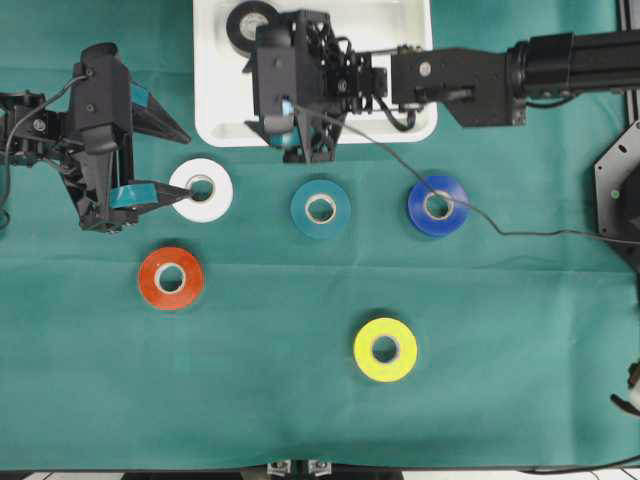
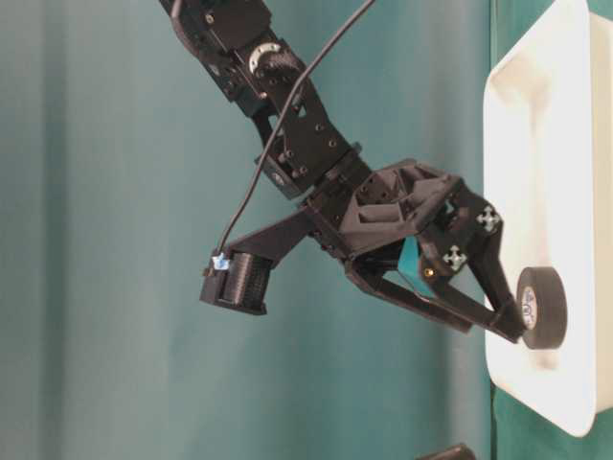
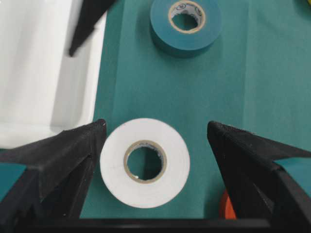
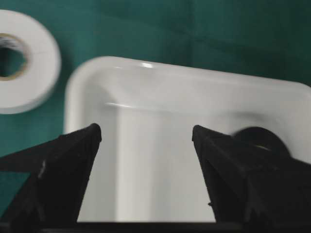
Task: Put the tape alternately from left to right into the white case.
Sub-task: 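Raise the right gripper out of the tray and move it to center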
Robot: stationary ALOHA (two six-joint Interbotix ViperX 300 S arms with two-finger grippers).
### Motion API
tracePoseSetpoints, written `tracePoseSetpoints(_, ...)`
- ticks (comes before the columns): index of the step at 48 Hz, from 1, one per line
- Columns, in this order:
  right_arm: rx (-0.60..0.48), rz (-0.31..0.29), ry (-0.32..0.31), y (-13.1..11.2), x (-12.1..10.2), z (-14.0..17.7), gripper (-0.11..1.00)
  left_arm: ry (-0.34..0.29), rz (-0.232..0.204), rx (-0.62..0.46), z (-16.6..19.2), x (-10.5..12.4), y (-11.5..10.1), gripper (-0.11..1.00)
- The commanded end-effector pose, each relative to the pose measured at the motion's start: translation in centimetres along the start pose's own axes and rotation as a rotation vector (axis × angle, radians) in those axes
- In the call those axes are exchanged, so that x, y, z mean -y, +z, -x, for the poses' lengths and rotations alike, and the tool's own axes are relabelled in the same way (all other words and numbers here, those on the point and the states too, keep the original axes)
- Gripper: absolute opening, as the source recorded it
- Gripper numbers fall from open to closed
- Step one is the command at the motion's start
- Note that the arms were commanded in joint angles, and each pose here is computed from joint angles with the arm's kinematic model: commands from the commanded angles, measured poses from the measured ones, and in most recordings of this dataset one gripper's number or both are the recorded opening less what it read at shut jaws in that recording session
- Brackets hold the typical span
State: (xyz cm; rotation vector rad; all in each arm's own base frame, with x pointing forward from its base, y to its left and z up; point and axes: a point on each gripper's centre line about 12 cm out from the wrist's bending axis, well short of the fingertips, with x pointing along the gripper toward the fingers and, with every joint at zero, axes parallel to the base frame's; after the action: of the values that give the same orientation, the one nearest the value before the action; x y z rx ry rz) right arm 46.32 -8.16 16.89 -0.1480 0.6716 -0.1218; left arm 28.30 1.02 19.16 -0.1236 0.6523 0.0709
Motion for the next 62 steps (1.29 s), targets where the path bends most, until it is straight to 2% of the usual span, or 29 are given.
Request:
tracePoseSetpoints(1, 0.043, 0.013, 0.011, 1.8, -0.9, 1.5, 0.83, -0.002, 0.001, 0.006, 0.1, 0.0, -0.2, 0.66)
tracePoseSetpoints(23, -0.022, 0.076, 0.074, 1.6, -5.4, 1.9, 0.83, 0.000, 0.002, 0.002, 0.1, 0.0, -0.3, 0.66)
tracePoseSetpoints(62, -0.031, 0.131, 0.141, 1.1, -9.3, 2.5, 0.83, -0.002, 0.001, 0.004, 0.1, 0.0, -0.2, 0.66)
